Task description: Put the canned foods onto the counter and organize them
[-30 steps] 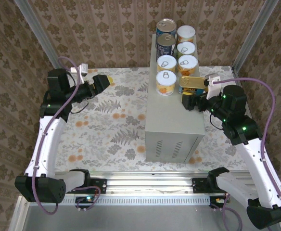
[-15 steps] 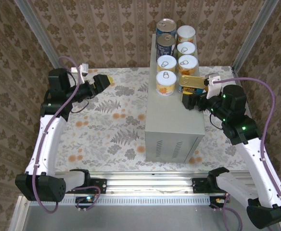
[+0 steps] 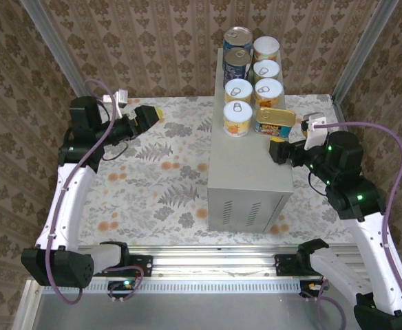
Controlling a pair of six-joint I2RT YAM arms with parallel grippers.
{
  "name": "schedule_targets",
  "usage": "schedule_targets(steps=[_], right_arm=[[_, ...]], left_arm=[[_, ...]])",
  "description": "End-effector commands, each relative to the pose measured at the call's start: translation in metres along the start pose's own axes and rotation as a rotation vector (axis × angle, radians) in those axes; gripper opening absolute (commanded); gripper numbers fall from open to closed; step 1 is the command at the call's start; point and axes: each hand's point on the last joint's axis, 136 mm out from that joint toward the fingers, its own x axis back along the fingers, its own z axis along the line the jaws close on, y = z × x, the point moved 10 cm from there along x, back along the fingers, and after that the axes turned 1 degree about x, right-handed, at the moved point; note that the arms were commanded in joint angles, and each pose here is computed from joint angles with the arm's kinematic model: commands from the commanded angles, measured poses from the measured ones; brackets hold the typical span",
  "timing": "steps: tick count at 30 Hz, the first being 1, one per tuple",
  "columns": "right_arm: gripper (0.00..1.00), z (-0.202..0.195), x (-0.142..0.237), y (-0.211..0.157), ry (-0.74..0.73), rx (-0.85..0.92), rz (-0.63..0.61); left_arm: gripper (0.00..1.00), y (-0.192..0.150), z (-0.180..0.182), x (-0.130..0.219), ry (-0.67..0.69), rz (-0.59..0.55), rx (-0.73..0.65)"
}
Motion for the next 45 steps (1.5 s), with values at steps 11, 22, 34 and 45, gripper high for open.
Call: schedule_targets(steps=[11, 22, 34, 45], right_arm=[[1.00, -0.016, 0.005, -0.014, -0.158, -0.002, 0.100], [1.00, -0.018, -0.008, -0.010, -0.158, -0.012, 0.099], [1.00, -0.020, -0.012, -0.010, -0.168, -0.019, 0.103], [1.00, -0.026, 0.002, -0.010, -0.198, -0.042, 0.090]], left_arm=[[1.00, 0.006, -0.011, -0.004, -0.017, -0.007, -0.044], [1.00, 0.006, -0.012, -0.003, -0.007, -0.005, -0.051], [1.00, 0.004, -0.011, -0.002, -0.006, -0.003, -0.050], [1.00, 0.004, -0.010, -0.002, -0.005, -0.003, -0.048]])
